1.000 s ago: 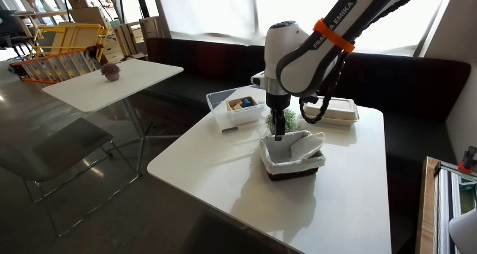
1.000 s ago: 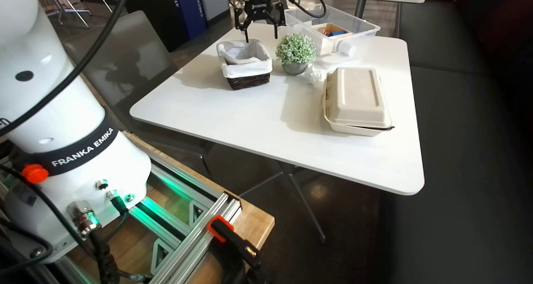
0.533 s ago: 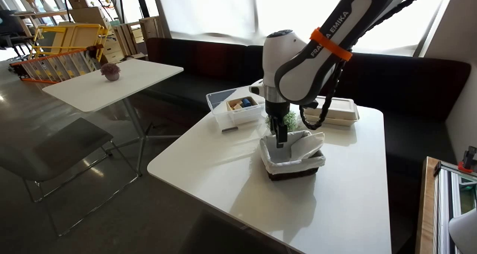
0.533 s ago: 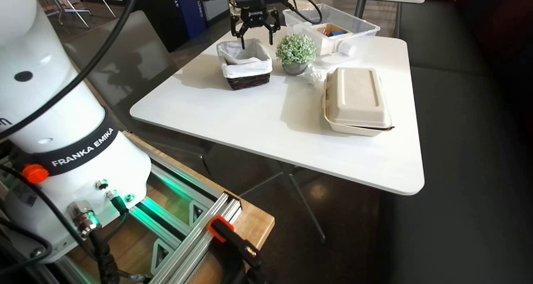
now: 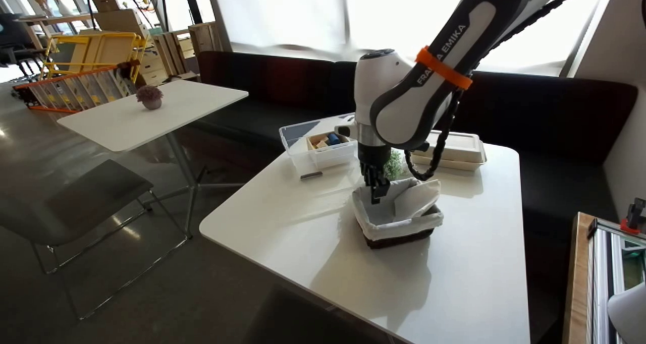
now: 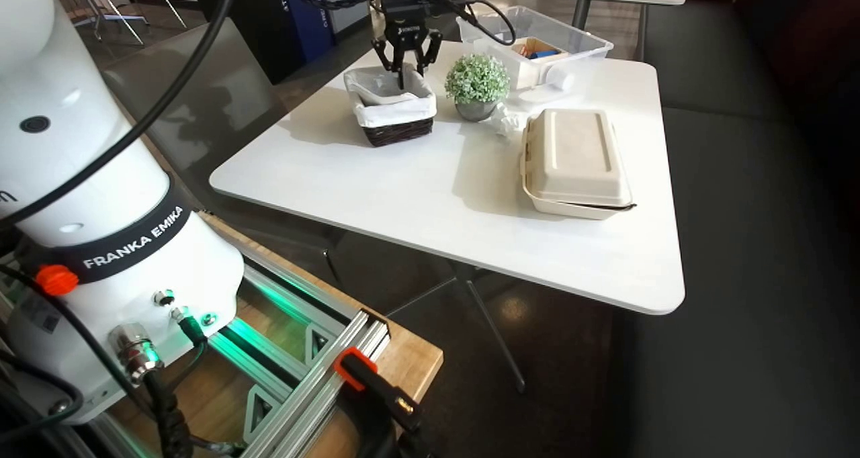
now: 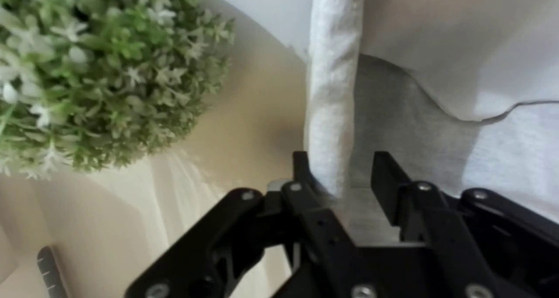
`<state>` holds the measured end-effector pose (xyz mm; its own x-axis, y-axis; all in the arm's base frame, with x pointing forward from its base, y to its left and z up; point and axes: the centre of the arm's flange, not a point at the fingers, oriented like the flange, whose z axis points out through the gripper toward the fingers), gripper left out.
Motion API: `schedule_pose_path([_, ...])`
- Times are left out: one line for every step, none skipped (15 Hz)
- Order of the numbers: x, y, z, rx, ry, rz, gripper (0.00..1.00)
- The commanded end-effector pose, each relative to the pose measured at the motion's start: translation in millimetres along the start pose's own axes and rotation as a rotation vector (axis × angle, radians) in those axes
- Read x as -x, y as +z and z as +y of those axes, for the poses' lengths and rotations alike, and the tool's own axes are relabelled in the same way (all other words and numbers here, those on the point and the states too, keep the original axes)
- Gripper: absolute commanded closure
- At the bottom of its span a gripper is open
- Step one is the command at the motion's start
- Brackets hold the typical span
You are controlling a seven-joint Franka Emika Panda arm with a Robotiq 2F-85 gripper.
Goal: Move the basket to the bottom left corner of the table
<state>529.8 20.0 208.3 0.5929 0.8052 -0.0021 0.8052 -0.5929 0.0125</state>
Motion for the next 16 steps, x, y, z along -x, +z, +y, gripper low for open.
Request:
schedule_pose_path([-6.8,8.5,-4.2,-0.007,-0.053,0.021,0.89])
schedule_pose_path([-8.6,7.9,-6.6,-0.01,-0.044,0.026,0.96])
schedule_pose_path([-10.4,7.5,-8.9,-0.015,-0.034,0.028,0.99])
schedule_pose_path([-11.7,6.7,-11.1,-0.021,-0.024,0.028,0.99])
schedule_pose_path([-13.2,6.2,-13.8,-0.036,-0.001,0.032,0.96])
schedule_pose_path([-14.8,5.8,-16.1,-0.05,0.02,0.036,0.96])
schedule_pose_path([-16.4,5.5,-18.3,-0.063,0.046,0.04,0.96])
schedule_pose_path([-18.6,4.5,-19.9,-0.077,0.087,0.048,0.96])
schedule_pose_path([-20.1,3.8,-20.5,-0.095,0.126,0.054,0.96])
schedule_pose_path([-22.7,2.1,-19.3,-0.112,0.191,0.066,0.96])
schedule_pose_path([-25.1,0.5,-17.9,-0.128,0.244,0.078,0.96])
schedule_pose_path([-27.8,-1.3,-15.8,-0.133,0.295,0.089,0.96])
schedule_pose_path([-29.7,-4.1,-9.0,-0.097,0.351,0.109,0.96])
schedule_pose_path([-31.0,-7.6,-2.9,-0.073,0.397,0.126,0.96])
schedule_pose_path([-32.4,-11.3,1.8,-0.053,0.441,0.147,0.96])
schedule_pose_path([-25.8,-8.7,-5.7,-0.075,0.351,0.116,0.85])
